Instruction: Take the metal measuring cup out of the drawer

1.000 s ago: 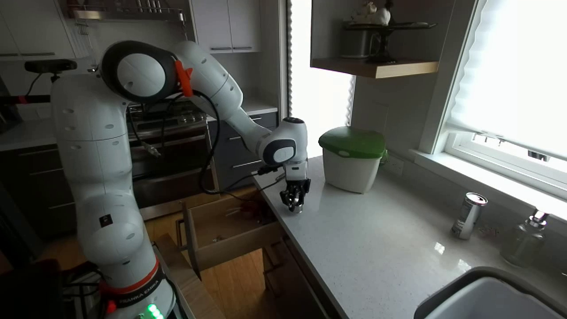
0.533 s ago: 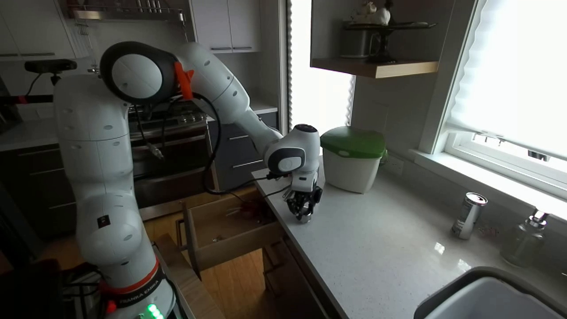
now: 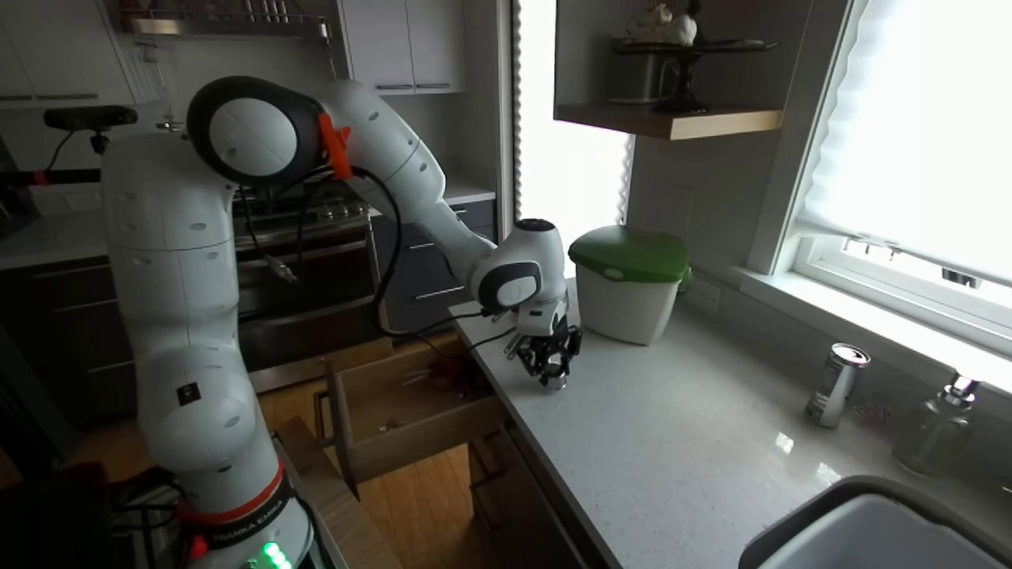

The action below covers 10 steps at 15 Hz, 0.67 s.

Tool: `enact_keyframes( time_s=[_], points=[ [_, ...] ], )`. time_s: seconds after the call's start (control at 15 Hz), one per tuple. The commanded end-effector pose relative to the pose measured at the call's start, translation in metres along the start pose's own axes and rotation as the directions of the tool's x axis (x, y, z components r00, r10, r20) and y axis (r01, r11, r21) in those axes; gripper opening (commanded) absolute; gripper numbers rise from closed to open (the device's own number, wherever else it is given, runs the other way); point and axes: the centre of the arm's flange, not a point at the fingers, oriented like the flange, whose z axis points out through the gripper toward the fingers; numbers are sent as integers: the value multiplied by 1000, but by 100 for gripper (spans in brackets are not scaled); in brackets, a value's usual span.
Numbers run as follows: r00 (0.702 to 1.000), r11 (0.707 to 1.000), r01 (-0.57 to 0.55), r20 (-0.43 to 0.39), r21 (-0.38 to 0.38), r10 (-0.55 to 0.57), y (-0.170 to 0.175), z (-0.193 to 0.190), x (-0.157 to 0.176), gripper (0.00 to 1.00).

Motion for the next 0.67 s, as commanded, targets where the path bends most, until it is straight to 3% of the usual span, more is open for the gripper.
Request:
enact_keyframes(
  time_s=[0.0,0.27,0.33,0.4,0.6],
  points=[
    [996,1000,-19,-81,20,20,3,11,-12,30],
    [992,1000,-9,-124,20,12,3,13,-19,30],
    [992,1000,-10,-126,19,12,3,13,-20,66],
    [992,1000,-8,-128,20,11,3,12,-21,81],
    [990,1000,2,-138,24,1,4,7,-20,99]
  ],
)
